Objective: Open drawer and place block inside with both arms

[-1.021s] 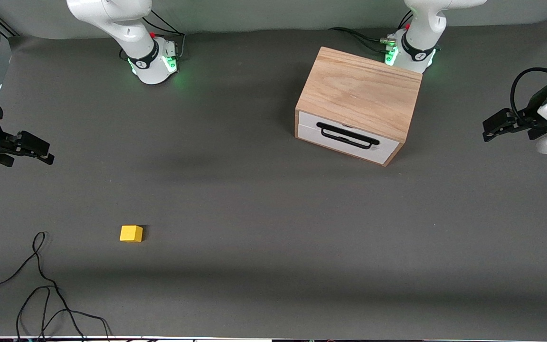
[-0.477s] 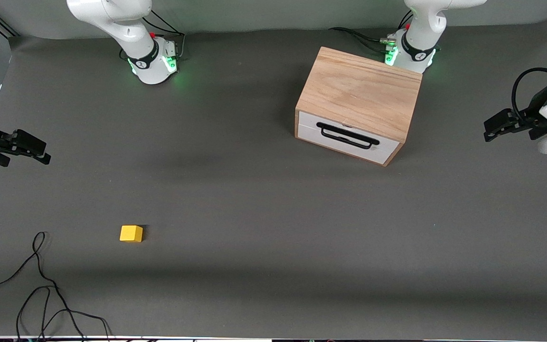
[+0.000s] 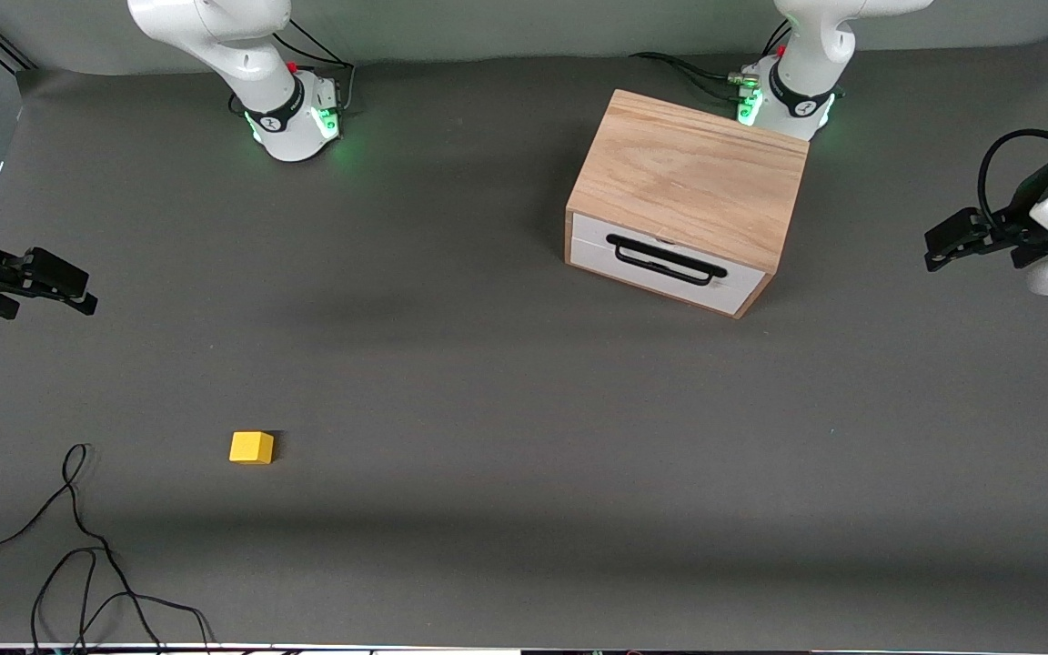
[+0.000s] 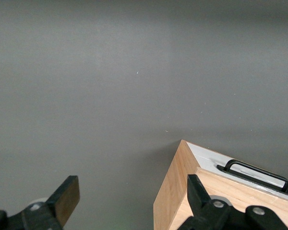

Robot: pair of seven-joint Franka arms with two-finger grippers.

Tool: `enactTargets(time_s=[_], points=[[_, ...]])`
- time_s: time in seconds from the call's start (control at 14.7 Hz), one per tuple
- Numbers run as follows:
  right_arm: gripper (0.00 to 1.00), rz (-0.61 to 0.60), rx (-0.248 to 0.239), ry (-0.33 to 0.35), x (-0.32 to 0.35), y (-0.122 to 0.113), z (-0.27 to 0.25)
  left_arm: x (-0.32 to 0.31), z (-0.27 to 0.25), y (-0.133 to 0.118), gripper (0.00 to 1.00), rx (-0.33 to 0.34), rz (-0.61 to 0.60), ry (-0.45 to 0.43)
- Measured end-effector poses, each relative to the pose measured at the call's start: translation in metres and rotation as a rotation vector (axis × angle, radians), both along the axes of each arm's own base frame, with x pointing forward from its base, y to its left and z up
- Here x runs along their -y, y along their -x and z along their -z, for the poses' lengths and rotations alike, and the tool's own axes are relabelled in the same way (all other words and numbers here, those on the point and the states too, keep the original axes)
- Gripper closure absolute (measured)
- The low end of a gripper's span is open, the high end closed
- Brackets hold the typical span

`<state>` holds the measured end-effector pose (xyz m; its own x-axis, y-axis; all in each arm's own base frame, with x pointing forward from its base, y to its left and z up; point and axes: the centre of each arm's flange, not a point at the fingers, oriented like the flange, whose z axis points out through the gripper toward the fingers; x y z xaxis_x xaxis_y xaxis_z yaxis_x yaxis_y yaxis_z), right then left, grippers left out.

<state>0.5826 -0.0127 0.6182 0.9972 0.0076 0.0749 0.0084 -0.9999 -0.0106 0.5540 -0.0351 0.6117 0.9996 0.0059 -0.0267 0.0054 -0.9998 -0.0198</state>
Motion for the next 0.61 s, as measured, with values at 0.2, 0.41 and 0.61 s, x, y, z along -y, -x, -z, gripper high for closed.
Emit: enactTargets(time_s=[0.2, 0.41, 0.61], points=[[0.00, 0.000, 0.002, 0.000, 0.000, 0.000, -0.001, 0.006, 0.002, 0.000, 0.00, -0.004, 0.010, 0.005], [0.00, 0.000, 0.004, 0.000, 0.000, 0.001, -0.002, 0.024, 0.005, 0.002, 0.00, -0.011, -0.011, 0.014], [0.00, 0.000, 0.004, 0.000, 0.000, 0.001, -0.002, 0.054, 0.010, 0.005, 0.00, -0.021, -0.119, 0.008]])
